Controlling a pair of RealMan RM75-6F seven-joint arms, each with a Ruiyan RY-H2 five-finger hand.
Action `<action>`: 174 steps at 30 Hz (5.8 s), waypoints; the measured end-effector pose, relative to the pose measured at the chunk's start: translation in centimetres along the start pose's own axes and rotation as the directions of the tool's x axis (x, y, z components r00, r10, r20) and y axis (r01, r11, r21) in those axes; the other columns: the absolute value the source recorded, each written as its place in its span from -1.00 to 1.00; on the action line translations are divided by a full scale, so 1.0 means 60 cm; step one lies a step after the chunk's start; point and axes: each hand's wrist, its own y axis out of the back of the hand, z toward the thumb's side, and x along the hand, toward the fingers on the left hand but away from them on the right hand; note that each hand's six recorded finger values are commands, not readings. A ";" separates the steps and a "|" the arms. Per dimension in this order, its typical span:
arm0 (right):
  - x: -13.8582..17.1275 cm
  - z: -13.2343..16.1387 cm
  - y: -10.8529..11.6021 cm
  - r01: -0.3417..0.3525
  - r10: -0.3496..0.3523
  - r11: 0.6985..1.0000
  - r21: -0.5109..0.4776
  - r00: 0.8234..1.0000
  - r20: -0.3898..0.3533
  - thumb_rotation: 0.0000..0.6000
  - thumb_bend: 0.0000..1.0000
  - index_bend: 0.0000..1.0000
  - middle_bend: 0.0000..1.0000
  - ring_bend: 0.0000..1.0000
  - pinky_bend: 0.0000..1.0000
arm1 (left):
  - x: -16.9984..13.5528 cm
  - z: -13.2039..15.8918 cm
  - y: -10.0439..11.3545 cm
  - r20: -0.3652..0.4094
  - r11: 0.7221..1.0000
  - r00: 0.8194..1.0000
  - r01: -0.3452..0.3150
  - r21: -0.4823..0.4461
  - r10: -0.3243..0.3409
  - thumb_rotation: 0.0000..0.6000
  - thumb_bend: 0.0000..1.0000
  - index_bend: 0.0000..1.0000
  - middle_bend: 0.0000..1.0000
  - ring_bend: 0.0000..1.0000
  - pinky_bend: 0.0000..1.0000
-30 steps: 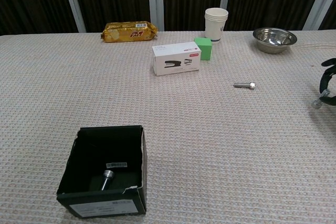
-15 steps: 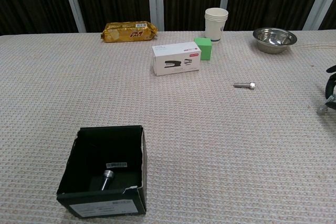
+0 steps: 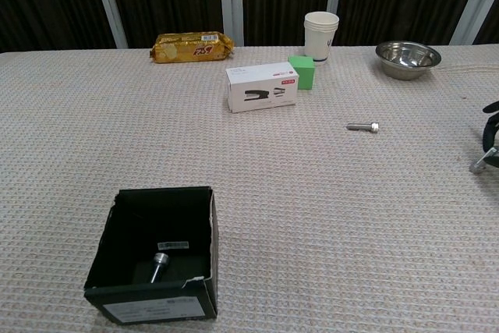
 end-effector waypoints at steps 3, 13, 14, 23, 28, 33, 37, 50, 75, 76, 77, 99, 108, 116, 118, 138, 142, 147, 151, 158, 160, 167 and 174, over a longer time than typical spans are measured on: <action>0.000 0.001 0.000 -0.002 0.002 1.000 0.006 1.000 0.000 1.00 -0.30 0.12 -1.00 -1.00 -1.00 | 0.000 0.000 0.000 0.000 1.000 1.000 0.000 0.000 0.000 1.00 -0.92 -0.90 -0.99 -1.00 -0.75; 0.002 0.000 0.001 -0.012 0.012 1.000 0.022 1.000 0.004 1.00 -0.30 0.02 -1.00 -1.00 -1.00 | 0.000 0.001 -0.001 0.000 1.000 1.000 0.000 0.001 0.000 1.00 -0.92 -0.90 -0.99 -1.00 -0.75; 0.002 0.000 0.001 -0.013 0.013 1.000 0.024 1.000 0.005 1.00 -0.30 0.01 -1.00 -1.00 -1.00 | 0.000 0.001 -0.001 0.001 1.000 1.000 0.001 0.001 -0.001 1.00 -0.92 -0.90 -0.99 -1.00 -0.75; 0.005 -0.001 0.004 -0.020 0.019 0.999 0.031 1.000 0.009 1.00 -0.33 -0.28 -1.00 -1.00 -1.00 | 0.000 0.001 -0.001 0.000 1.000 1.000 0.000 0.001 0.000 1.00 -0.92 -0.90 -0.99 -1.00 -0.75; 0.013 0.012 0.021 0.002 -0.002 1.000 -0.002 1.000 -0.019 1.00 -0.43 -0.39 -1.00 -1.00 -1.00 | 0.001 -0.001 0.001 -0.004 1.000 1.000 -0.003 -0.003 0.003 1.00 -0.92 -0.90 -0.99 -1.00 -0.75; 0.032 0.047 0.054 0.051 -0.052 0.999 -0.012 0.995 -0.081 1.00 -0.43 -0.39 -1.00 -1.00 -1.00 | 0.002 0.000 -0.001 -0.001 1.000 1.000 0.000 -0.007 0.000 1.00 -0.92 -0.90 -0.99 -1.00 -0.75; 0.035 0.082 0.069 0.071 -0.069 0.997 0.020 0.991 -0.112 1.00 -0.44 -0.39 -1.00 -1.00 -1.00 | 0.003 0.000 -0.002 0.001 1.000 1.000 0.005 -0.010 -0.005 1.00 -0.92 -0.90 -0.99 -1.00 -0.75; -0.035 0.244 0.045 0.079 -0.073 0.993 0.090 0.995 -0.064 1.00 -0.44 -0.35 -1.00 -1.00 -1.00 | 0.008 -0.010 0.002 -0.021 1.000 1.000 -0.012 0.001 0.012 1.00 -0.92 -0.90 -0.99 -1.00 -0.75; -0.092 0.296 -0.034 0.070 -0.070 0.995 0.065 0.998 0.007 1.00 -0.44 -0.19 -1.00 -1.00 -1.00 | 0.011 -0.012 0.002 -0.026 1.000 1.000 -0.007 -0.006 0.007 1.00 -0.92 -0.90 -0.99 -1.00 -0.75; -0.093 0.296 -0.035 0.070 -0.071 0.996 0.063 0.997 0.007 1.00 -0.44 -0.18 -1.00 -1.00 -1.00 | 0.010 -0.013 0.002 -0.027 1.000 1.000 -0.008 -0.006 0.007 1.00 -0.92 -0.90 -0.99 -1.00 -0.75; -0.094 0.296 -0.038 0.070 -0.070 0.996 0.060 0.997 0.008 1.00 -0.44 -0.17 -1.00 -1.00 -1.00 | 0.010 -0.013 0.003 -0.028 1.000 1.000 -0.008 -0.008 0.008 1.00 -0.92 -0.90 -0.99 -1.00 -0.75; -0.115 0.286 -0.061 0.064 -0.065 0.998 0.027 0.998 0.023 1.00 -0.43 0.03 -1.00 -1.00 -1.00 | 0.009 -0.020 0.009 -0.040 1.000 0.999 -0.016 -0.010 0.016 1.00 -0.92 -0.90 -0.99 -1.00 -0.75; -0.120 0.283 -0.067 0.056 -0.056 0.998 0.019 0.998 0.025 1.00 -0.44 0.10 -1.00 -1.00 -1.00 | 0.007 -0.020 0.008 -0.041 1.000 0.999 -0.013 -0.005 0.013 1.00 -0.92 -0.90 -0.99 -1.00 -0.75; -0.125 0.284 -0.069 0.056 -0.056 0.998 0.004 0.998 0.022 1.00 -0.44 0.12 -1.00 -1.00 -1.00 | 0.008 -0.021 0.008 -0.045 1.000 0.999 -0.014 -0.004 0.014 1.00 -0.92 -0.90 -0.99 -1.00 -0.75; -0.126 0.283 -0.070 0.057 -0.057 0.998 0.005 0.998 0.024 1.00 -0.44 0.13 -1.00 -1.00 -1.00 | 0.008 -0.020 0.008 -0.043 1.000 0.999 -0.014 -0.003 0.014 1.00 -0.92 -0.90 -0.99 -1.00 -0.75; -0.133 0.286 -0.072 0.060 -0.060 0.998 0.013 0.998 0.031 1.00 -0.38 0.18 -1.00 -1.00 -1.00 | 0.008 -0.021 0.008 -0.047 1.000 0.999 -0.016 -0.001 0.016 1.00 -0.92 -0.90 -0.99 -1.00 -0.75; -0.133 0.286 -0.071 0.059 -0.060 0.998 0.014 0.998 0.029 1.00 -0.36 0.22 -1.00 -1.00 -1.00 | 0.008 -0.020 0.008 -0.045 1.000 0.999 -0.015 0.000 0.015 1.00 -0.92 -0.90 -0.99 -1.00 -0.75; -0.131 0.288 -0.069 0.059 -0.060 0.998 0.011 0.998 0.023 1.00 -0.32 0.24 -1.00 -1.00 -1.00 | 0.008 -0.019 0.007 -0.043 1.000 0.999 -0.015 0.002 0.015 1.00 -0.92 -0.90 -0.99 -1.00 -0.75; -0.128 0.290 -0.067 0.057 -0.057 0.998 0.004 0.998 0.015 1.00 -0.32 0.25 -1.00 -1.00 -1.00 | 0.007 -0.020 0.008 -0.044 1.000 0.999 -0.015 0.001 0.015 1.00 -0.92 -0.90 -0.99 -1.00 -0.75; -0.121 0.297 -0.061 0.056 -0.056 0.998 -0.012 0.998 -0.006 1.00 -0.32 0.25 -1.00 -1.00 -1.00 | 0.007 -0.021 0.008 -0.046 1.000 0.999 -0.016 0.000 0.016 1.00 -0.92 -0.90 -0.99 -1.00 -0.75; -0.120 0.299 -0.059 0.055 -0.055 0.998 -0.016 0.998 -0.010 1.00 -0.32 0.25 -1.00 -1.00 -1.00 | 0.007 -0.021 0.008 -0.046 1.000 0.999 -0.015 0.001 0.015 1.00 -0.92 -0.90 -0.99 -1.00 -0.75; -0.114 0.300 -0.046 0.058 -0.059 0.998 -0.037 0.998 -0.021 1.00 -0.32 0.25 -1.00 -1.00 -1.00 | 0.006 -0.021 0.009 -0.046 1.000 0.999 -0.017 0.000 0.017 1.00 -0.92 -0.89 -0.99 -1.00 -0.75; -0.114 0.293 -0.033 0.066 -0.067 0.996 -0.053 0.998 -0.015 1.00 -0.32 0.25 -1.00 -1.00 -1.00 | 0.006 -0.020 0.008 -0.044 1.000 0.999 -0.016 0.002 0.016 1.00 -0.92 -0.89 -0.99 -1.00 -0.75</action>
